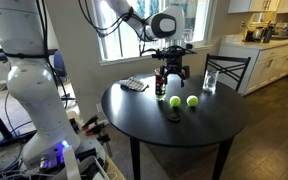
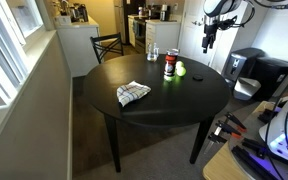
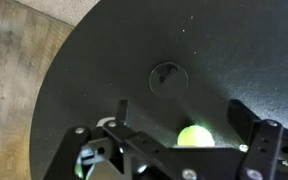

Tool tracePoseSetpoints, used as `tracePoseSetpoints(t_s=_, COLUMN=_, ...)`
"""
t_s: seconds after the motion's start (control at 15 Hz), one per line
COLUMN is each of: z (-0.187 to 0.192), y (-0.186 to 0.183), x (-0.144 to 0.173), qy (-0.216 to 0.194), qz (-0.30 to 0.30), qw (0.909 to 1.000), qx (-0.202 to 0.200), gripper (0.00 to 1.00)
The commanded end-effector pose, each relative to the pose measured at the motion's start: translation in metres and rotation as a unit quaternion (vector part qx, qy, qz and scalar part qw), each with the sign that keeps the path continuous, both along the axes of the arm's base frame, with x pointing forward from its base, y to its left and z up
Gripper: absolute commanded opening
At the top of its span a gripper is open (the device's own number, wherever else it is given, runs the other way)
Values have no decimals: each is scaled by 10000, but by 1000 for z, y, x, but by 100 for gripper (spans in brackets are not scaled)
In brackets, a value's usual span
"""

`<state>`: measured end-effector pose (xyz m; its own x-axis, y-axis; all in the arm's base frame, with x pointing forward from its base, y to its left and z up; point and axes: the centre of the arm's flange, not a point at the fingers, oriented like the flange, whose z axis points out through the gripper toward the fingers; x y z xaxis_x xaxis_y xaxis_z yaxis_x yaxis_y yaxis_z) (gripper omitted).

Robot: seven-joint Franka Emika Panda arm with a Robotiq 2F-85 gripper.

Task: Put the tennis ball in the container

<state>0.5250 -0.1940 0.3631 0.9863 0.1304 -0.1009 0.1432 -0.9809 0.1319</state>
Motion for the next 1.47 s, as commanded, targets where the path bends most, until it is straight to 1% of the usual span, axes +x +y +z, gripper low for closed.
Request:
tracePoseSetpoints(t_s=0.0, z=0, y=0, x=0, qy=-3, qz=-2, qw=10000, qx=-1, gripper=100)
tracePoseSetpoints(t_s=0.27, z=0, y=-2, x=0, qy=-5, qz=-15, qw=10000, qx=-1, gripper=100)
tracePoseSetpoints(t_s=0.47, z=6, y=-10, x=20, qy=-96, qz=-286, qw=9994, qx=-147, gripper=100)
tracePoseSetpoints(t_s=0.67, z=2, y=-24, x=45, qy=-386, qz=-576, qw=9970, qx=-353, gripper=100)
tracePoseSetpoints(t_s=0.87, z=-5, y=-38, x=62, qy=-911, qz=-669, qw=9930, qx=-339, gripper=100)
tracePoseSetpoints(t_s=1.07, z=-14, y=-42, x=74, qy=-1358, qz=-752, qw=9873, qx=-326, gripper=100)
tracePoseSetpoints(t_s=1.2, z=-19, y=-40, x=84, qy=-1727, qz=-917, qw=9799, qx=-402, gripper=100)
tracePoseSetpoints(t_s=1.4, z=-17, y=-34, x=99, qy=-2262, qz=-1178, qw=9656, qx=-500, gripper=100)
